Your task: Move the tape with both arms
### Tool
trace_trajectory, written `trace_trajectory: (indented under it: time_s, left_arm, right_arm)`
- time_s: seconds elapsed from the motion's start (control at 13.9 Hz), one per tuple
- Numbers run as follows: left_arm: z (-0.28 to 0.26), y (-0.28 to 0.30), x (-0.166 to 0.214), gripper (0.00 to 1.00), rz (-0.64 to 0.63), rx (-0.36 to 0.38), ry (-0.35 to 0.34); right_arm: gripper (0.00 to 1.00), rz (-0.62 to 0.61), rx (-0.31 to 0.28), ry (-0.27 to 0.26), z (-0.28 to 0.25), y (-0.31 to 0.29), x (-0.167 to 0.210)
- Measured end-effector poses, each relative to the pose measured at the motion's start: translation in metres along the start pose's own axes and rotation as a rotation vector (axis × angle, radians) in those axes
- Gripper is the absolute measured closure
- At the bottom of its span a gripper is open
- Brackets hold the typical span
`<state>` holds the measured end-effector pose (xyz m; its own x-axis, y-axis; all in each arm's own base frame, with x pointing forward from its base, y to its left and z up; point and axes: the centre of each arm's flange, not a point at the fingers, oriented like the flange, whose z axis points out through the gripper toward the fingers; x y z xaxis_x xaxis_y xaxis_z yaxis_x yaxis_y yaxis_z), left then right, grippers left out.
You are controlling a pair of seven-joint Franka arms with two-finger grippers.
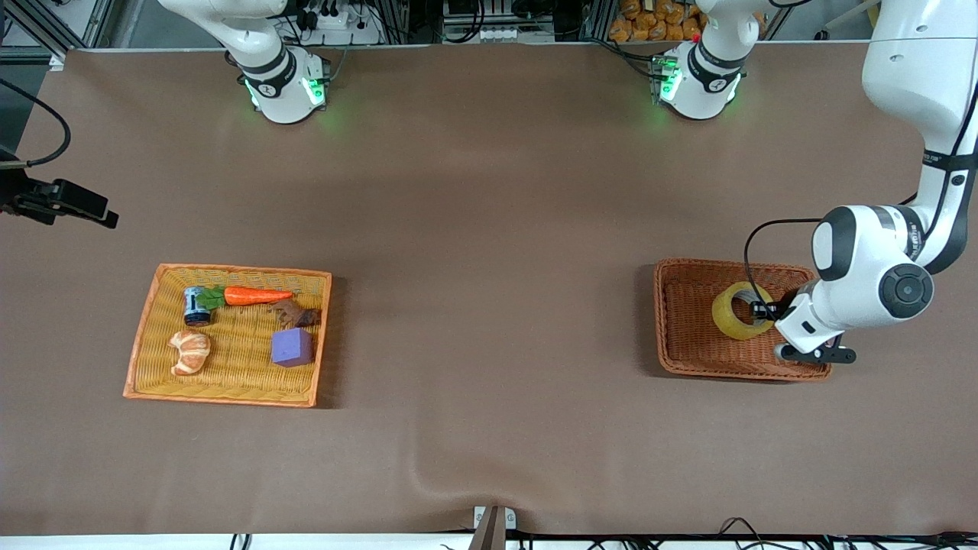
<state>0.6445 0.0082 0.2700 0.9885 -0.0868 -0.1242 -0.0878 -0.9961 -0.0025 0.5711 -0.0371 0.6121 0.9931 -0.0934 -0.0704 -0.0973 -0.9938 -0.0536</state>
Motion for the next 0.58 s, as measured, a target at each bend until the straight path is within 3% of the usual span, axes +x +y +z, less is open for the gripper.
trace_trajectory:
  time_s: [0.29, 0.43, 0.58]
  left_arm:
    - [-0.066, -0.003, 0.018, 0.03, 0.080, 0.018, 0.095]
    - [-0.127, -0.003, 0.014, 0.00, 0.079, 0.029, 0.102]
    - [-0.196, 0.009, 0.005, 0.00, 0.094, 0.038, 0.156]
  right_arm:
    - [0.00, -0.001, 0.001, 0.000, 0.000, 0.000, 0.000]
    - [0.00, -0.001, 0.001, 0.000, 0.000, 0.000, 0.000]
    - [0.00, -0.001, 0.001, -0.001, 0.000, 0.000, 0.000]
